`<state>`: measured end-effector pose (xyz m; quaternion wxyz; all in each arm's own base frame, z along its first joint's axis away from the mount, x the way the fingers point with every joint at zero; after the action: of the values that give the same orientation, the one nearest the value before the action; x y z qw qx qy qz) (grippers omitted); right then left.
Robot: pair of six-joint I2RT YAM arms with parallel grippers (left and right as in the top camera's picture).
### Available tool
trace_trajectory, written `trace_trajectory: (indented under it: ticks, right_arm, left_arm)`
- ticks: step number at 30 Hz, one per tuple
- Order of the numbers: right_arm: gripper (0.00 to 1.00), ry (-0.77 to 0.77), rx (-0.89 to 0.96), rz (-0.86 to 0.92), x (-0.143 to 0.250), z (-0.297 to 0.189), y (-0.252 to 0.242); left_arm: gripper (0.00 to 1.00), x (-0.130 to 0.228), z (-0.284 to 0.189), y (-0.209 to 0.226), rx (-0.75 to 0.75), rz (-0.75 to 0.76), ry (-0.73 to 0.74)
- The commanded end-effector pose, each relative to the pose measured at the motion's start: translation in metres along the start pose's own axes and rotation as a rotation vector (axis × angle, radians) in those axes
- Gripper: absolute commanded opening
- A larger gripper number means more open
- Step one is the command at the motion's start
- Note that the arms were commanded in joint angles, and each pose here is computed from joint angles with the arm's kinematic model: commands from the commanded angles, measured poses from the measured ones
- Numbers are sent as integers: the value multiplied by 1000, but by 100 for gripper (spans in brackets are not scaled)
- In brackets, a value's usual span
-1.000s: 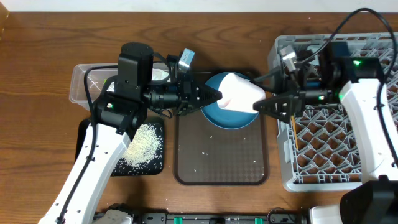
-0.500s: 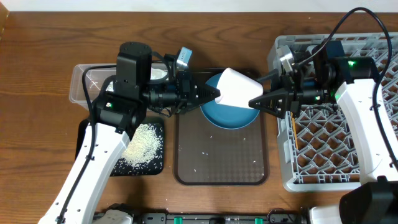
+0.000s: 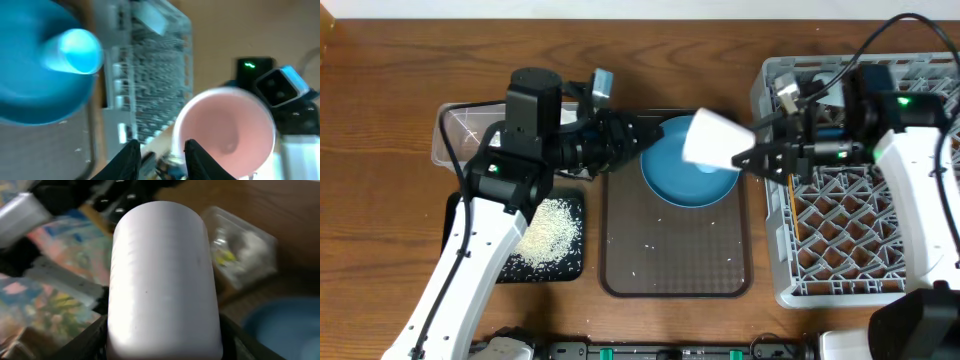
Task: Sort waste into correct bins and load items into the dishwasher rack
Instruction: 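Carry the pink cup with the right gripper into the dish rack and release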
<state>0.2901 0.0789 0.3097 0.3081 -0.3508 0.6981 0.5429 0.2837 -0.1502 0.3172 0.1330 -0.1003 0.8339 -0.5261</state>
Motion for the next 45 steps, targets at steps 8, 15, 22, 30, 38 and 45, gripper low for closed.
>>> trace_trajectory:
  ticks: [8,15,22,30,38,45]
  right_arm:
    - [31,172,923,457,-21,-83,-37]
    - [30,263,1338,576,-21,-114,-23]
    - [30,378,1386,685,12,-113,-51]
    - [29,440,1363,738,37,-104,-93]
    - [25,530,1326,814,59,-97,-122]
    - [41,577,1291,860,74,-91,-139]
  left_arm:
    - [33,-4,-9,37,-319,24,-135]
    - [33,2,-17,58,-496,-28,-163]
    - [33,11,-13,61,-551,4,-139]
    - [33,15,-9,58,-549,18,-124]
    - [33,15,-9,58,-549,18,-124]
    - [33,15,-9,58,-549,19,-124]
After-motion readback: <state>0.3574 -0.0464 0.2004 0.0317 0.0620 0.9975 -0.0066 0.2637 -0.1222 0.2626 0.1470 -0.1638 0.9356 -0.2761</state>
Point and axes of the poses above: each gripper's point midway between its finger pads, its own z axis out along the fingers, its own y axis along the line the jaws close on, x = y × z, the point moved 8 cm from there along -z, back along the fingers, and after that the axes turned 3 degrees about -z, right-handed, at the moved point
